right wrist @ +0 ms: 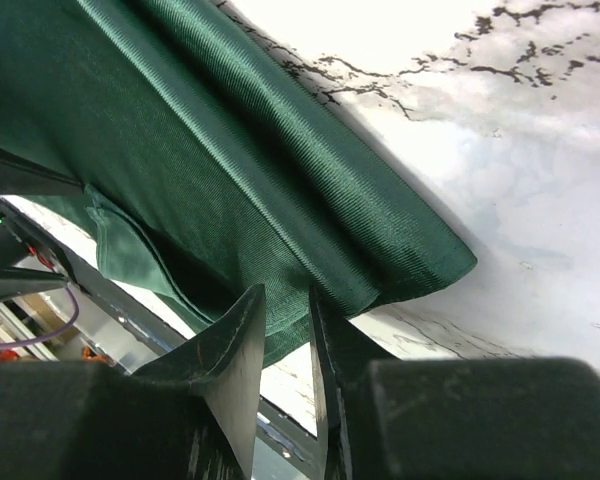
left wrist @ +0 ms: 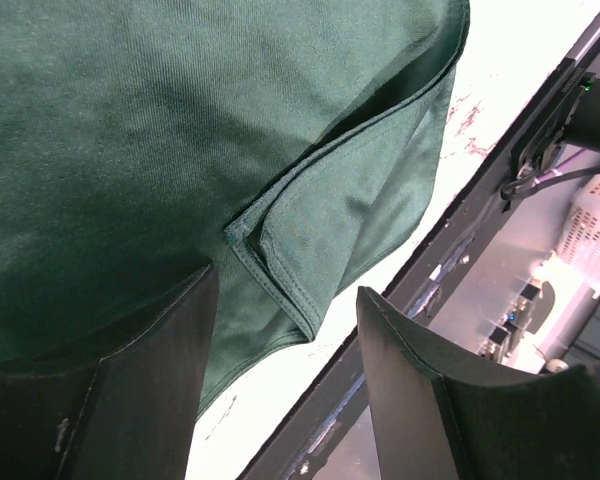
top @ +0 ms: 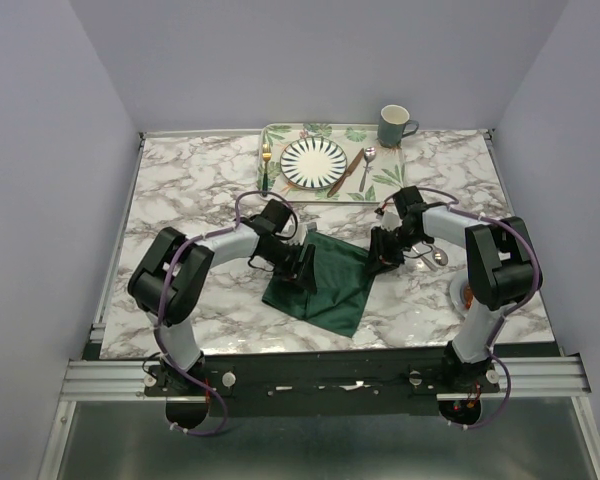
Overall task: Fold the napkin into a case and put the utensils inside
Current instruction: Fold the rectangle-folded napkin at the center of the board.
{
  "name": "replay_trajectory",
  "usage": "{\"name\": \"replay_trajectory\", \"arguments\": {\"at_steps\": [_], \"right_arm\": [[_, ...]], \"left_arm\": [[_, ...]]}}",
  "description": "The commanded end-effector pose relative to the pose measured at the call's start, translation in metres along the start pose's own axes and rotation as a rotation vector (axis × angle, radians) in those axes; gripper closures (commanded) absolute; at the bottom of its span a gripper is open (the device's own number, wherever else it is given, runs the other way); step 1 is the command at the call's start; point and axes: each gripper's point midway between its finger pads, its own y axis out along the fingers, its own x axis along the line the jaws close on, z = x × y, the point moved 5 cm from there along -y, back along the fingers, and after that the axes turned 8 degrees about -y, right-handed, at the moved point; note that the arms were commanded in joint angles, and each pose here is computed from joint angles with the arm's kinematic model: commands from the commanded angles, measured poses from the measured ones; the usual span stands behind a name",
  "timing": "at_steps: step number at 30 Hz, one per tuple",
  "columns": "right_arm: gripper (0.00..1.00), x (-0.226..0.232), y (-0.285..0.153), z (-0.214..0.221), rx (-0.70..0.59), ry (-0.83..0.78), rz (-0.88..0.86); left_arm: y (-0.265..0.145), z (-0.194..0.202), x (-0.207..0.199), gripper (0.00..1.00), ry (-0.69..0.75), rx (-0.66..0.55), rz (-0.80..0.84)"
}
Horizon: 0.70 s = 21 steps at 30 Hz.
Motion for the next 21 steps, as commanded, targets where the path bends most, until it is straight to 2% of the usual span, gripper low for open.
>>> {"name": "replay_trajectory", "arguments": {"at_steps": [1, 9, 16, 21], "right_arm": [[0.68, -0.014, 0.007, -0.001, 0.007, 0.014, 0.072], [0.69, -0.016, 0.009, 0.001, 0.018, 0.024, 0.08], [0.69, -0.017, 0.011, 0.004, 0.026, 0.028, 0.08], [0.69, -0.016, 0.009, 0.003, 0.021, 0.018, 0.072]], "left_arm": [[0.009, 0.008, -0.004, 0.35, -0.029, 0.043, 0.051], [0.017, 0.012, -0.017, 0.35, -0.006, 0.074, 0.086], [0.024, 0.015, -0.05, 0.37, 0.137, 0.072, 0.14], [0.037, 0.026, -0.065, 0.39, 0.227, 0.114, 0.136]]}}
